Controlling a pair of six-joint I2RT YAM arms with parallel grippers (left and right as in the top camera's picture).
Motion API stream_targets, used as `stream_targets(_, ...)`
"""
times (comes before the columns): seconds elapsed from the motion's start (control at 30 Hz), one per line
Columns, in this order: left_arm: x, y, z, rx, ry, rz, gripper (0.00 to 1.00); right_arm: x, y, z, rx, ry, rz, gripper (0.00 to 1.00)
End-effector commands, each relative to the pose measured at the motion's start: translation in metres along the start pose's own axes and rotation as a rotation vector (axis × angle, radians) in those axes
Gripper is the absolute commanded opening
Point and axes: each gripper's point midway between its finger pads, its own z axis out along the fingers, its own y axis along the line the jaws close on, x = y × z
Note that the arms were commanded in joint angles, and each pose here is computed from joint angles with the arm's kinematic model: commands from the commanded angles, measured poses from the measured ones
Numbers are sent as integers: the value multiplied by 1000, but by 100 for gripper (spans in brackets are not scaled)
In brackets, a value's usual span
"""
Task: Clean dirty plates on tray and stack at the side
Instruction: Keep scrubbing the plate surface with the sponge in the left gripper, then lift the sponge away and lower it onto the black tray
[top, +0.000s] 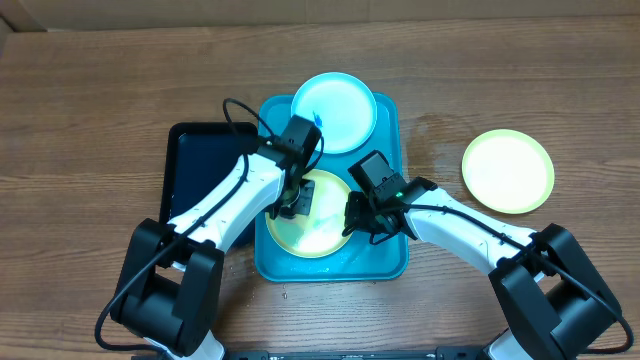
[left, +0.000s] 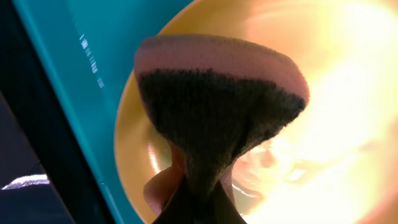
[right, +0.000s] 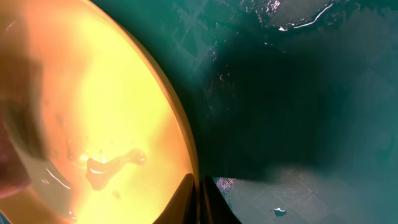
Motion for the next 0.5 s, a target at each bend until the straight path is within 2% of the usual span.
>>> stream_targets(0.0,4,16,8,-86,-25,-23,4,2,3,2,-8,7,-11,4)
stream_targets(0.13,7,13,21,-66,-44,-37,4,2,3,2,-8,7,-11,4)
stream_targets(0.23,11,-5,27,43,-30,-36,4,2,3,2,-8,7,-11,4)
stream_targets(0.33,16,-41,22,249,9,-8,4,2,3,2,-8,7,-11,4)
stream_targets(0.4,21,-81,5,500,37,68,4,2,3,2,-8,6,-11,4)
stream_targets(0.47,20,-92,-5,572,44,84,4,2,3,2,-8,7,-11,4)
